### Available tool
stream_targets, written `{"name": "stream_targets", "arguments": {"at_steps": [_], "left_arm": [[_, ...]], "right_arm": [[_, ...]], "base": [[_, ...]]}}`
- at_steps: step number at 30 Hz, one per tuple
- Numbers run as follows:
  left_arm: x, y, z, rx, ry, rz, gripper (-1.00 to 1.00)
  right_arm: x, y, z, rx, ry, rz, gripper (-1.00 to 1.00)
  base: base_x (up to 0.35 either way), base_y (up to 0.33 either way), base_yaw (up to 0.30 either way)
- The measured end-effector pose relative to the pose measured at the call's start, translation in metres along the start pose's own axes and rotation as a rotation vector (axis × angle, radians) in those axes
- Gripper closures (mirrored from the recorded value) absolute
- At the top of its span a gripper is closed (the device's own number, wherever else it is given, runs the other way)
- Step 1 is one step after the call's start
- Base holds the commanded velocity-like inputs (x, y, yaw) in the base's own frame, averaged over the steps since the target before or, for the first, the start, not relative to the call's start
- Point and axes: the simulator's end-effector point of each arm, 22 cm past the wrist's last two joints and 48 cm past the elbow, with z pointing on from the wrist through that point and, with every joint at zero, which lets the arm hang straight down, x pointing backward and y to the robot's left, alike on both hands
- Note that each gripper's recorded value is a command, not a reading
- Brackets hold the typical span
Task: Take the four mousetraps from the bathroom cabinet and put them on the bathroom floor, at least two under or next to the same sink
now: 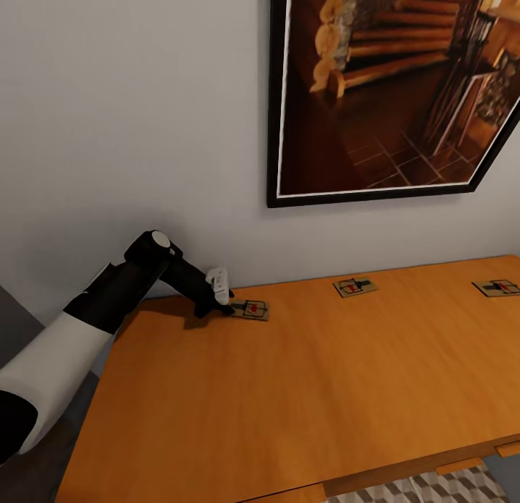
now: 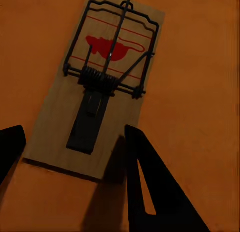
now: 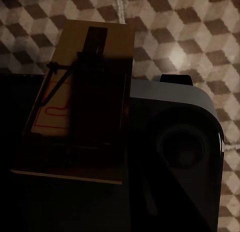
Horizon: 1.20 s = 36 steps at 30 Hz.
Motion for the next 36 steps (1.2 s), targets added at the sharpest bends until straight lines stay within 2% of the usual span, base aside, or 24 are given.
{"name": "stream_targets", "arguments": {"at_steps": [26, 28, 36], "left_arm": [[-0.001, 0.001, 0.000, -0.005, -0.003, -0.001, 1.00], [-0.015, -0.004, -0.007, -0.024, -0.017, 0.020, 1.00], [-0.035, -0.013, -0.020, -0.059, -0.043, 0.011, 1.00]], "right_arm": [[0.001, 0.000, 0.000, 0.000, 0.003, 0.000, 1.00], [0.001, 0.000, 0.000, 0.000, 0.003, 0.000, 1.00], [0.001, 0.000, 0.000, 0.000, 0.003, 0.000, 1.00]], "base": [[0.000, 0.000, 0.000], [0.000, 0.000, 0.000], [0.000, 0.000, 0.000]]}}
